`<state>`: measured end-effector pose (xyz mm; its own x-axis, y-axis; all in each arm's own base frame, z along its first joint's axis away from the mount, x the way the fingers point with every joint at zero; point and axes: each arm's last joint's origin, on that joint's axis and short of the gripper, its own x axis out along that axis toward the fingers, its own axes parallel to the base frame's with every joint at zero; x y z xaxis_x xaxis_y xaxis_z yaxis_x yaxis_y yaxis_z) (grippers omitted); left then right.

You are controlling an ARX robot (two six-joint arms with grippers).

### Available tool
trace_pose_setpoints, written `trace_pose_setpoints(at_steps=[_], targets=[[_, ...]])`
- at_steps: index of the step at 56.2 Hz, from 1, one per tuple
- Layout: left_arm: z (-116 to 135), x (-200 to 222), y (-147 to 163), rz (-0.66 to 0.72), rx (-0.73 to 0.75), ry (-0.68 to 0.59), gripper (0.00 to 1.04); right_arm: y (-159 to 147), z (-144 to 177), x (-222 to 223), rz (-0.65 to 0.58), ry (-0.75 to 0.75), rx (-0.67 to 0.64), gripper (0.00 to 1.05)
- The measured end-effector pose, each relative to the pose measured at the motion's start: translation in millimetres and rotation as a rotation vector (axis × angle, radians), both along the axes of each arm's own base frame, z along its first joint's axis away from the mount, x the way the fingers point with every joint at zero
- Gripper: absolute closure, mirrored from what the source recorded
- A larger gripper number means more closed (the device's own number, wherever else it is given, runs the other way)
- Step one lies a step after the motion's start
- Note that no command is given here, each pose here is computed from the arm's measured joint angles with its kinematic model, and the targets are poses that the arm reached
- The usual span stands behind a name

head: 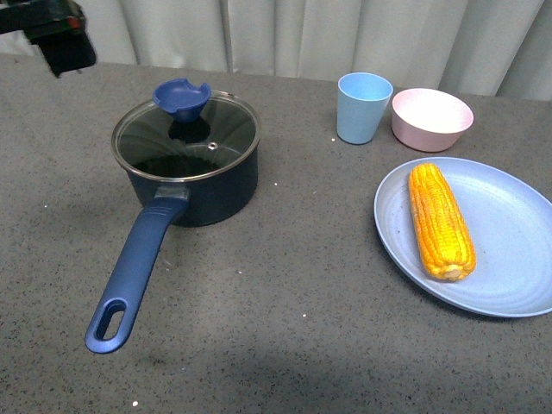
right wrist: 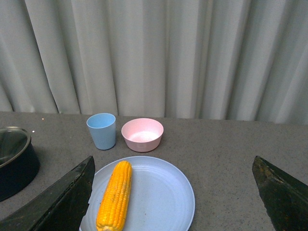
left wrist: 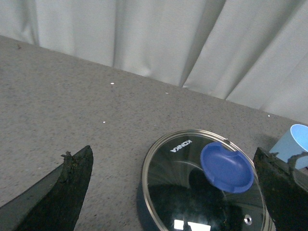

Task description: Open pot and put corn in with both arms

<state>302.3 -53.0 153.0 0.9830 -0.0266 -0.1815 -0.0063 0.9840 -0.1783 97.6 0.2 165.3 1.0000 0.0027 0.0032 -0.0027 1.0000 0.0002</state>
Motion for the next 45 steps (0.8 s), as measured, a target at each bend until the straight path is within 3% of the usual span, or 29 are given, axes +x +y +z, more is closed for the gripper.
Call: trace_pose_setpoints(at_steps=[28, 45], targets=[[-31, 67, -50, -0.199, 0.050, 0.094, 0.06, 0, 0, 0, 0.000, 0.000, 0.000, 0.09], [-51, 76, -55, -0.229, 0.131, 0.126, 0.06, 0, 0, 0, 0.000, 0.000, 0.000, 0.09]])
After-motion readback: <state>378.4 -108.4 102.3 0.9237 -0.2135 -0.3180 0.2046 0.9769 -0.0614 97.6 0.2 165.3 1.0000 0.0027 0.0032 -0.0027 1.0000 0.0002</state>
